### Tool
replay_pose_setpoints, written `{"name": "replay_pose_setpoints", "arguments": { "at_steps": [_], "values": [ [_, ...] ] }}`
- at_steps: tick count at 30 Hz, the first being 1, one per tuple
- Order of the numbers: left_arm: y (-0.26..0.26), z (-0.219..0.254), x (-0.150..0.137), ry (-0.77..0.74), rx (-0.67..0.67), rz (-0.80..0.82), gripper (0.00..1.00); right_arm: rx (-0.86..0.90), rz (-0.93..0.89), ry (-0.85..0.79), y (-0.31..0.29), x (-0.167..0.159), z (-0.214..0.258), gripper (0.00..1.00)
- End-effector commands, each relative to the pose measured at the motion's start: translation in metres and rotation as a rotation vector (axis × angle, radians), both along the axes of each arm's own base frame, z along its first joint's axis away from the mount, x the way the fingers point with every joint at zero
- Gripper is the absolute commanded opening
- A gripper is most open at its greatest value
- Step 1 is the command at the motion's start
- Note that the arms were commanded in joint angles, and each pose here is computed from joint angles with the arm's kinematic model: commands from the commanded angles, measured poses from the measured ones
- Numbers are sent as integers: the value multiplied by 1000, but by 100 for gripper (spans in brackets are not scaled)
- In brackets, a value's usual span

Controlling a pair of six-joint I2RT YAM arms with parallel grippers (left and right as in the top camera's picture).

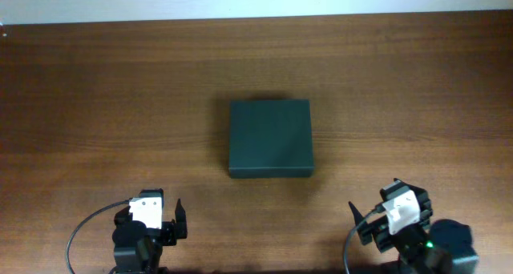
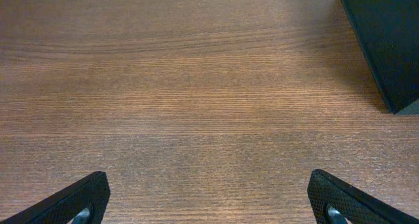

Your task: Pack container

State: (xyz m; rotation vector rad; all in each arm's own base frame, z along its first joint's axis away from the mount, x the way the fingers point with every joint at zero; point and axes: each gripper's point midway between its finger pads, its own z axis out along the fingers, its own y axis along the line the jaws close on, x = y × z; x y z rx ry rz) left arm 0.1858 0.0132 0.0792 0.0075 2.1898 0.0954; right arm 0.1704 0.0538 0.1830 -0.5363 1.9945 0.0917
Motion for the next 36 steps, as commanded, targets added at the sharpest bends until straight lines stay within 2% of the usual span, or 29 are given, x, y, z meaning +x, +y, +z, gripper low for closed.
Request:
{"name": "replay_pose_setpoints", "arguments": {
  "at_steps": [1,12,17,36],
  "values": [
    [-1,-2,0,-3,8,-17,99,-6,-60,-12,-9,8,-24,99],
    [-1,-2,0,-3,8,-17,99,-3,-154,57,-25,18,-84,99],
    [-1,-2,0,-3,8,-17,99,86,-220,139,-27,16,-109,99],
    [-1,-2,0,-3,8,-17,99,94,-225,140,-27,17,-109,99]
  ]
}}
